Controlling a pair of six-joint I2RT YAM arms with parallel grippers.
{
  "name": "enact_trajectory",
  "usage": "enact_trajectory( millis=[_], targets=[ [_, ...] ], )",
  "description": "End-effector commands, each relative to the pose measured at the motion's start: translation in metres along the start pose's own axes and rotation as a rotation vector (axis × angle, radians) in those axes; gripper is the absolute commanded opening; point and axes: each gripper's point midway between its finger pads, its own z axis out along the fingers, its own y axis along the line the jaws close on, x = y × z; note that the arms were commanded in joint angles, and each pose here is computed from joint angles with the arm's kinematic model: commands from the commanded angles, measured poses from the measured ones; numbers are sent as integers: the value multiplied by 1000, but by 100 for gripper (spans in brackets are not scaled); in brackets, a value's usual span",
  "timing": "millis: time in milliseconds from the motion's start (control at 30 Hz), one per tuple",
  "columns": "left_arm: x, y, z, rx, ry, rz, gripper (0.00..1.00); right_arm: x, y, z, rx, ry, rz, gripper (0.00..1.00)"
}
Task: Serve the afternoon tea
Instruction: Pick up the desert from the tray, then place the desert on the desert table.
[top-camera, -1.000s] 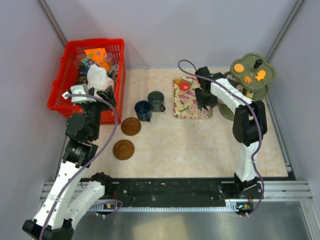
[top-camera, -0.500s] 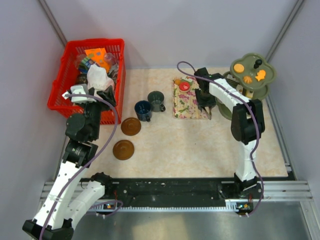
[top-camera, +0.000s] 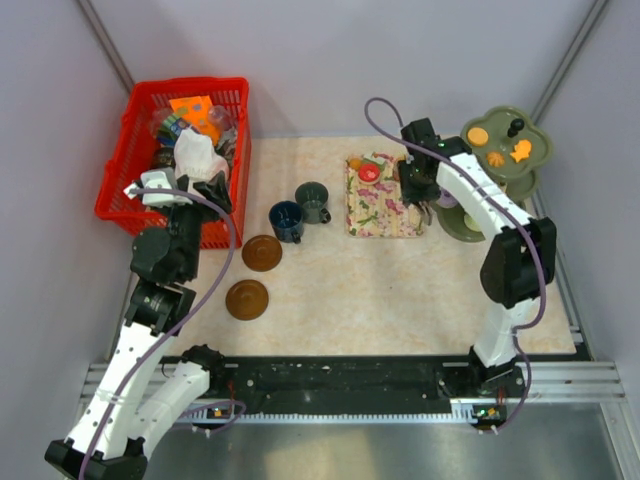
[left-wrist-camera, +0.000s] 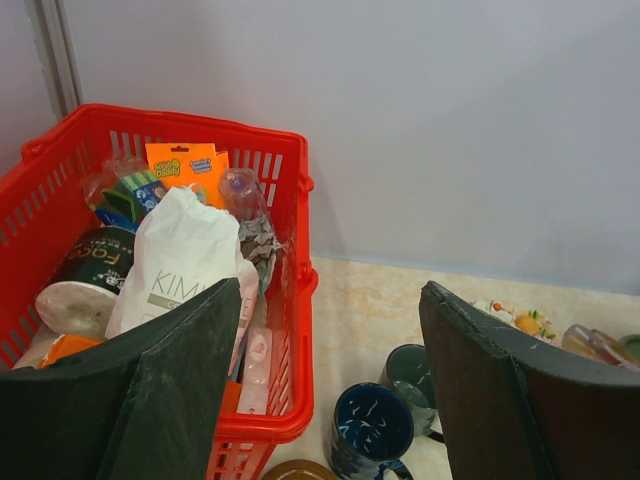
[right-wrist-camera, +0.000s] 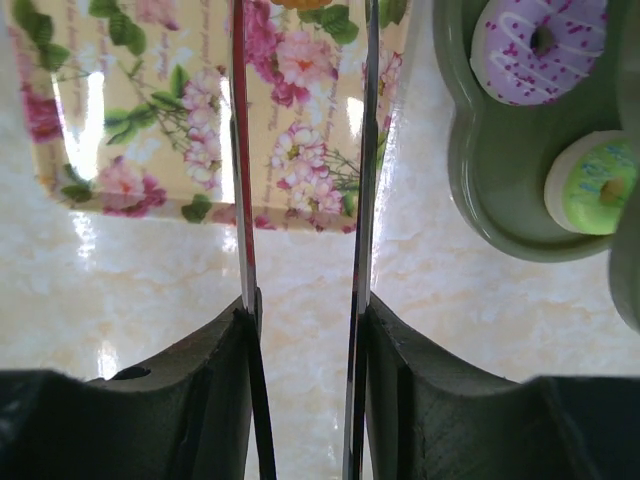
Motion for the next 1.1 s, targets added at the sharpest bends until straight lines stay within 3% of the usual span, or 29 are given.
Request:
enact_trajectory(
  millis=[0, 267, 467, 700, 1067],
  targets=[
    [-17, -4, -4, 20, -55, -22, 77, -29, 1, -75, -62, -175, 17, 40],
    [-21, -3, -6, 21, -68, -29, 77, -45, -13, -163, -87, -332, 42, 40],
    [-20, -4, -6, 24, -68, -35, 77, -55, -49, -210, 53, -425, 88, 41],
    [-18, -6, -5, 33, -62, -40, 77, -38, -100, -217, 247, -407, 195, 42],
    [-17, -7, -4, 34, -59, -41, 77, -39, -137, -198, 317, -369, 281, 42]
  ],
)
